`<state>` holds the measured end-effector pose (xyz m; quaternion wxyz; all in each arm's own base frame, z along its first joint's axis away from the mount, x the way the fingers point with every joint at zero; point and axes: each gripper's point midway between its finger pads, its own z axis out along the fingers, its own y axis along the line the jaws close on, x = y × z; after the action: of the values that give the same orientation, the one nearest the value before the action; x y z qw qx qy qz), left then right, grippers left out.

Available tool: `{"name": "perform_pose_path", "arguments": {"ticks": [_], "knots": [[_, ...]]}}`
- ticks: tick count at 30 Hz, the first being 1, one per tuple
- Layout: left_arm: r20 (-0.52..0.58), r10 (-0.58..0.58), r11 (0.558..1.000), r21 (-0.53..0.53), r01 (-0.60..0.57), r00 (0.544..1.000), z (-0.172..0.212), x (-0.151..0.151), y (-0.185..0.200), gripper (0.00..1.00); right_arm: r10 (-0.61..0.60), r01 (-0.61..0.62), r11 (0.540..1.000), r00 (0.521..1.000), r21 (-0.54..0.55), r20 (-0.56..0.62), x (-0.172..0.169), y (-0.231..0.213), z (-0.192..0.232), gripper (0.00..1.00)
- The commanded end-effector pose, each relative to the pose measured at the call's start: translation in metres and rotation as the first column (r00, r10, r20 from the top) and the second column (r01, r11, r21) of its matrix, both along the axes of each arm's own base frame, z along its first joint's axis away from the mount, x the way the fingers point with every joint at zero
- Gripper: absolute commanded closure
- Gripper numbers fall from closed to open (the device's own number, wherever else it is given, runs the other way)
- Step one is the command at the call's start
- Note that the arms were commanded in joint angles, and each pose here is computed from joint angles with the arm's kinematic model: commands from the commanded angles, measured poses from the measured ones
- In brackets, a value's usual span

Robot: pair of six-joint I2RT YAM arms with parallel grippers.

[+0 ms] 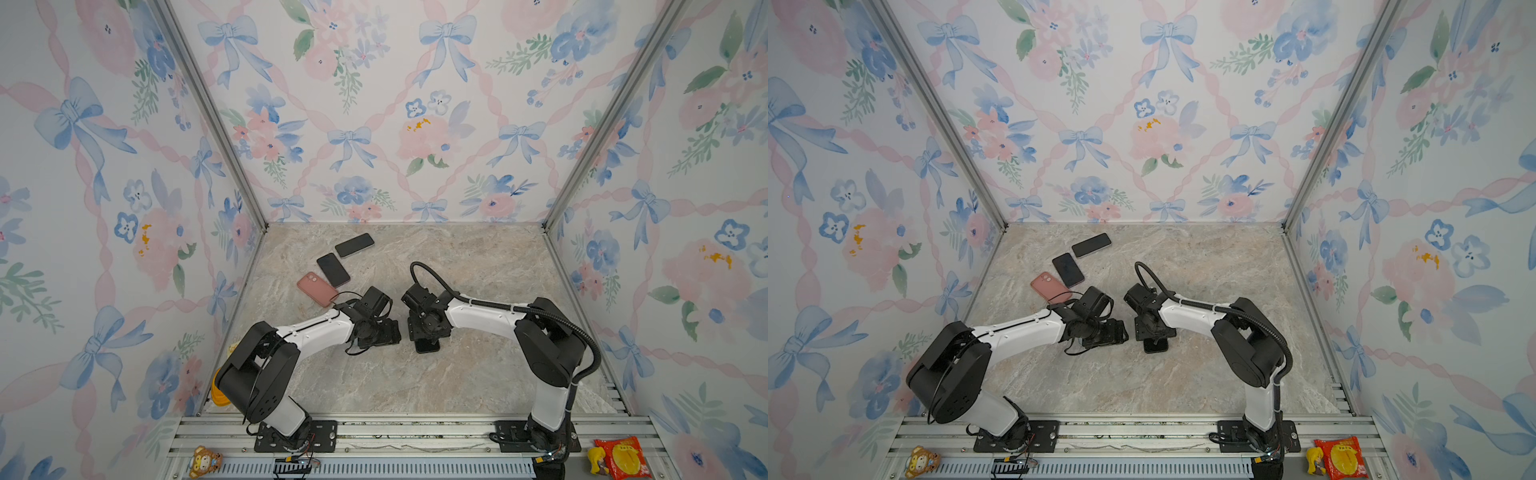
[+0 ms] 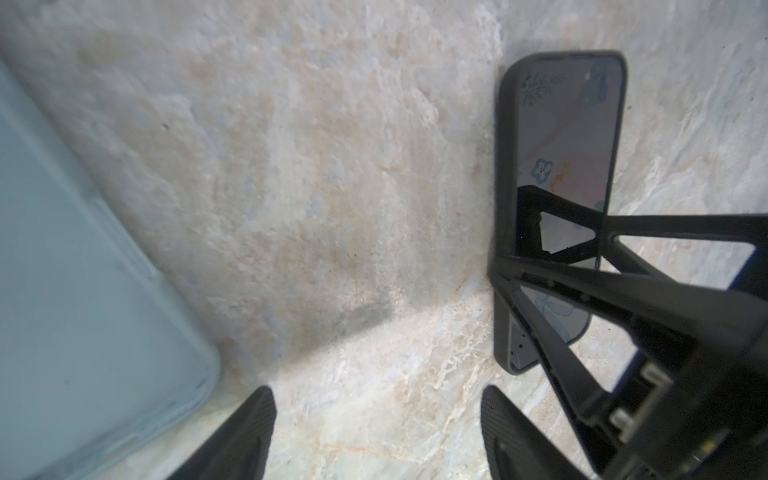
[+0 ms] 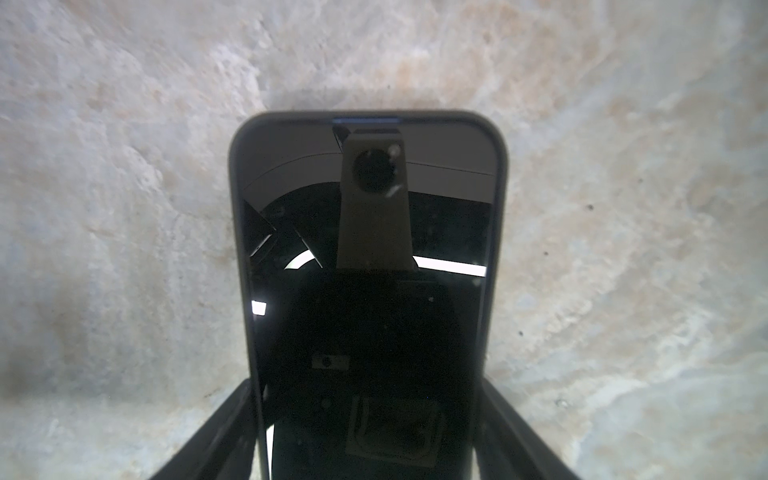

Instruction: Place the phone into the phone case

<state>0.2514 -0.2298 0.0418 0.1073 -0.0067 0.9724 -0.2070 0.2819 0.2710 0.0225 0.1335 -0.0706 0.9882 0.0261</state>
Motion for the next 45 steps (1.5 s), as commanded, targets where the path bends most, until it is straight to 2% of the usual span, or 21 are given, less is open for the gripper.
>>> {"name": "perform_pose_path", "arguments": {"ticks": [1,11,20,26,33,45], "knots": [[0.004,0.002,1.000,0.020,-0.002,1.000,0.000,-0.003,0.009,0.21,-0.019,0.019,1.000,1.000,0.002,-0.023,0.002,0.000,-0.004,0.28],[0.011,0.004,1.000,0.015,-0.004,1.000,0.003,-0.002,0.008,0.21,-0.030,0.030,1.000,1.000,0.003,-0.001,0.008,-0.003,0.011,0.30],[0.026,0.004,1.000,-0.013,-0.004,1.000,0.013,0.010,-0.004,0.21,-0.061,0.061,0.998,0.997,-0.008,0.043,0.036,-0.023,0.032,0.31],[0.052,-0.012,0.999,-0.036,0.014,0.999,0.024,0.030,-0.020,0.21,-0.047,0.051,0.998,0.995,-0.042,0.083,0.076,-0.042,0.047,0.31],[0.067,-0.038,0.997,-0.060,0.043,0.997,0.028,0.065,-0.041,0.19,-0.088,0.097,0.993,0.988,-0.064,0.128,0.142,-0.081,0.058,0.32],[0.037,-0.048,0.995,-0.090,0.051,0.998,0.016,0.104,-0.051,0.21,-0.138,0.149,0.986,0.981,-0.073,0.133,0.218,-0.140,0.045,0.32]]}}
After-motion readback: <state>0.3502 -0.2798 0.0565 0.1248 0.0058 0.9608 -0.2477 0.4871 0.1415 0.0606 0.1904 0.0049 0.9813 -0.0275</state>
